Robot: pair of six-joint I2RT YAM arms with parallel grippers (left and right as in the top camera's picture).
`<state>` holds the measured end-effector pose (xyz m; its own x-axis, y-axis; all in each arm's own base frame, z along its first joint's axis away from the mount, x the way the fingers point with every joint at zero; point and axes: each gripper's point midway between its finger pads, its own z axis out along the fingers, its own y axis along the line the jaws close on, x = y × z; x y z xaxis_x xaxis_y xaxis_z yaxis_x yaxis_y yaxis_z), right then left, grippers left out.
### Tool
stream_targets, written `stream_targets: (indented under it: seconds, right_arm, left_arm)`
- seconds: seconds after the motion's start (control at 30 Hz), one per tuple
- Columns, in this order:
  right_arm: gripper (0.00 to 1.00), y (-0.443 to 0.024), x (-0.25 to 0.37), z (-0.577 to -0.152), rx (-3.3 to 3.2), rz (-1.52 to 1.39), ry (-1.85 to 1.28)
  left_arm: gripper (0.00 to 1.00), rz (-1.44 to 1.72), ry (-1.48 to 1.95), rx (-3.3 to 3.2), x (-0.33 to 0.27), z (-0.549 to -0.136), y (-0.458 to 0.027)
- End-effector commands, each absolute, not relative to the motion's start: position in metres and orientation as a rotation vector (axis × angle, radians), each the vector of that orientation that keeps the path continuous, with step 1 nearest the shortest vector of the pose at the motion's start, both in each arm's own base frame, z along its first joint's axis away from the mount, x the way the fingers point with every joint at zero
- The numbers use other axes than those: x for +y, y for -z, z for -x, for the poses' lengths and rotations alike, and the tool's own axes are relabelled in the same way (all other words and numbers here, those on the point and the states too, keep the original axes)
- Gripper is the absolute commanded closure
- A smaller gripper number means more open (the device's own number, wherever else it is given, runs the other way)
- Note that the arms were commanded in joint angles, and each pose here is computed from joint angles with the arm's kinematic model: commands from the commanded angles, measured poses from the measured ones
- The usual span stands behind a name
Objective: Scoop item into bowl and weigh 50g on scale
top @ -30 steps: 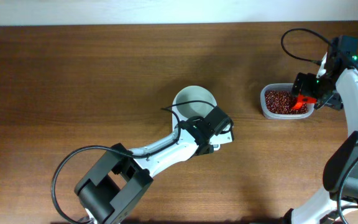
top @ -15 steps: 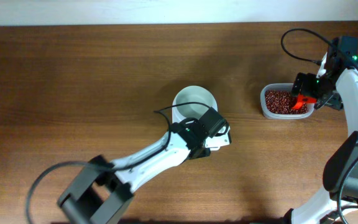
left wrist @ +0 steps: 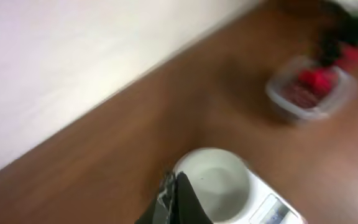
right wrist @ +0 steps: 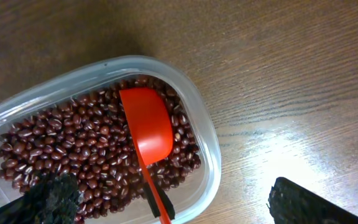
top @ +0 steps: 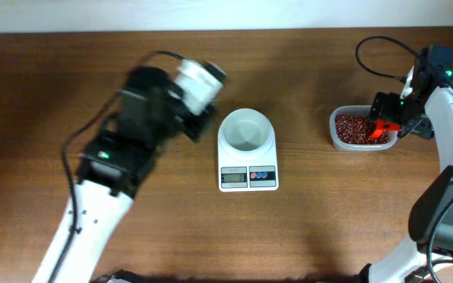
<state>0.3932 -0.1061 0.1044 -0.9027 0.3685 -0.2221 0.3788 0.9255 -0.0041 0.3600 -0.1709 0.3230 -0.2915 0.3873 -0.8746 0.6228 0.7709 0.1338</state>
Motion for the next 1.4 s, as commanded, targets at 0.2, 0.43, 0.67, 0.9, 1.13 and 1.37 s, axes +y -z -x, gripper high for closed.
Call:
stream_targets:
  seconds: [0.2, 0.43, 0.67, 0.9, 1.13, 1.37]
  right_arm:
    - [0.01, -0.108, -0.105, -0.397, 2.856, -0.557, 0.062]
    - [0.01, -0.108, -0.105, -0.397, 2.856, -0.557, 0.062]
    - [0.01, -0.108, -0.105, -0.397, 2.856, -0.557, 0.062]
    - [0.01, -0.108, -0.105, -0.397, 2.856, -0.557, 0.062]
    - [0.01, -0.108, -0.105, -0.397, 2.856, -0.557, 0.062]
    - [0.01, -0.108, -0.105, -0.397, 2.856, -0.557, 0.062]
  left_arm:
    - [1.0, 0.076, 0.191, 2.08, 0.03, -0.459, -0.278]
    - [1.0, 0.483, 0.22, 2.247, 0.099, -0.434, -0.221]
    - [1.0, 0.645, 0.315, 2.644, 0.074, -0.365, -0.149]
    - [1.0, 0.224, 0.536, 3.032, -0.016, -0.29, -0.136]
    - [1.0, -0.182, 0.536, 3.134, -0.11, -0.262, -0.135]
    - [1.0, -0.581, 0.335, 3.048, -0.17, -0.248, -0.129]
